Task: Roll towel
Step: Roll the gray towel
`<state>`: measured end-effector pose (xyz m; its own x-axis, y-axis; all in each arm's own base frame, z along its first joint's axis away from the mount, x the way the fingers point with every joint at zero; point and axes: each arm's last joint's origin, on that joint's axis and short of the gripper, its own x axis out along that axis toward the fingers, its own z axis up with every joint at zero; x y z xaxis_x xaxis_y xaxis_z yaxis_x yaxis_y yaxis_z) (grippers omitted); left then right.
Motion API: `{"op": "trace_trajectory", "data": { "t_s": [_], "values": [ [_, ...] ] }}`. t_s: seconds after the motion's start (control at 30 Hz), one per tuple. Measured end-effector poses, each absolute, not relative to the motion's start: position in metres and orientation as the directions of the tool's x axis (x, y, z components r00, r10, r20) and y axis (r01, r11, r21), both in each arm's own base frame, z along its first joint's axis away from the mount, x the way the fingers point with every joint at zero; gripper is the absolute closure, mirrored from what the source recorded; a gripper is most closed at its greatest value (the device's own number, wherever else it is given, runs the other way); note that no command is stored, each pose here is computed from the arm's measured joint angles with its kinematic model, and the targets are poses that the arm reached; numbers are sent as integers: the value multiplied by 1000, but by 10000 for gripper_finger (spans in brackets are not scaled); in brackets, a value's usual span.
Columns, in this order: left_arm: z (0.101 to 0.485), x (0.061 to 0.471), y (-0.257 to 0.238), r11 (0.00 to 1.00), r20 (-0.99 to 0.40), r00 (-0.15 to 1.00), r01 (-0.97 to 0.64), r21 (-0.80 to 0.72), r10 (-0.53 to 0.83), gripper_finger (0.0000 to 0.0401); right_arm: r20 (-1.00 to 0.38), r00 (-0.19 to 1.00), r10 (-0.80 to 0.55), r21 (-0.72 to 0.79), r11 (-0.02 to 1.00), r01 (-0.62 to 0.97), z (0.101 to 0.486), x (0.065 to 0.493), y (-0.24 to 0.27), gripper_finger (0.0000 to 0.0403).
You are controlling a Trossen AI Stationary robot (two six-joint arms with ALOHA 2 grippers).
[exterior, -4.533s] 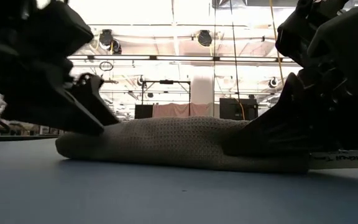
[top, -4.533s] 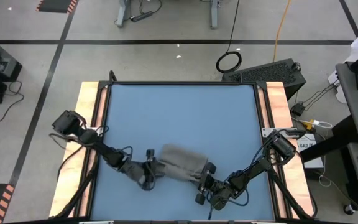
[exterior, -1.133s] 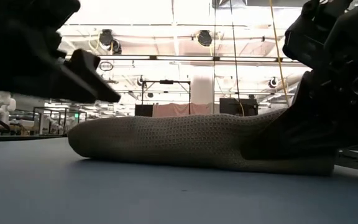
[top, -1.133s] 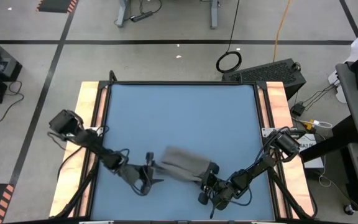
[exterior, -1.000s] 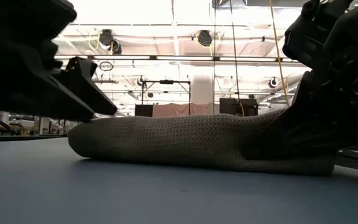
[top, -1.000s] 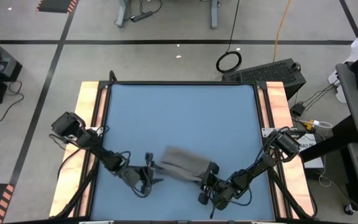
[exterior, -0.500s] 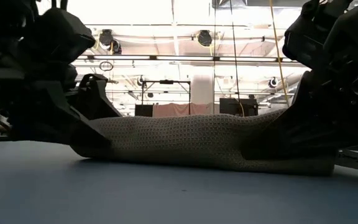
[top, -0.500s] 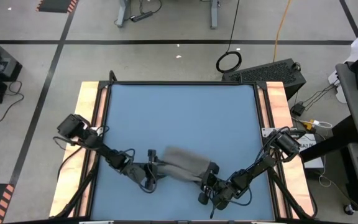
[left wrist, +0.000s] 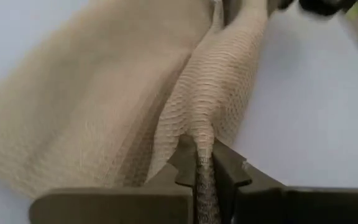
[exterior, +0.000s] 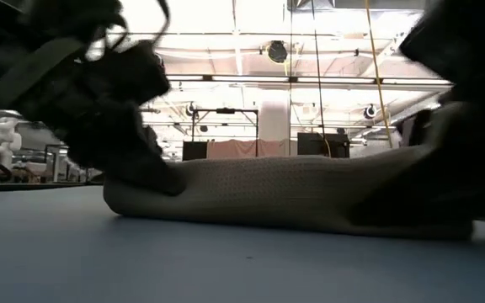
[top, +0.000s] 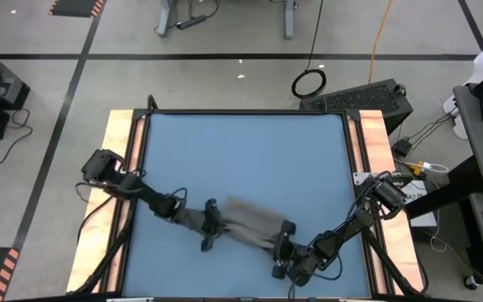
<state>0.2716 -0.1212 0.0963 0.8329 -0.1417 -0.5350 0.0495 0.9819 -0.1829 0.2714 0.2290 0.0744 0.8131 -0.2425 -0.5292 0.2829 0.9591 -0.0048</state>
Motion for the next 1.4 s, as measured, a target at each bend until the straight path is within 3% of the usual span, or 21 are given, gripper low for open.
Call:
{"op": "trace_trajectory", "data": {
  "t_s": [0.17, 0.33, 0.47, 0.7, 1.0, 1.4],
  "values": [
    [97, 280, -104, 862, -542, 788, -28, -506, -293, 376, -539, 823, -181, -169, 980, 105, 100, 266, 243, 265],
    [98, 286, -88, 783, -527, 767, -52, -619, -366, 383, -538, 827, -161, -275, 962, 8, 124, 254, 260, 209],
    [100, 289, -81, 759, -522, 758, -54, -649, -392, 385, -452, 878, -159, -371, 928, -23, 138, 246, 279, 186],
    [100, 291, -76, 752, -518, 763, -65, -656, -386, 386, -425, 885, -189, -425, 905, -10, 115, 256, 282, 181],
    [99, 291, -76, 754, -527, 757, -70, -654, -386, 385, -302, 866, -399, -479, 849, 224, 95, 263, 271, 187],
    [99, 291, -76, 767, -532, 753, -56, -639, -388, 380, -332, 832, -445, -354, 876, 327, 73, 270, 260, 188]
  ]
}}
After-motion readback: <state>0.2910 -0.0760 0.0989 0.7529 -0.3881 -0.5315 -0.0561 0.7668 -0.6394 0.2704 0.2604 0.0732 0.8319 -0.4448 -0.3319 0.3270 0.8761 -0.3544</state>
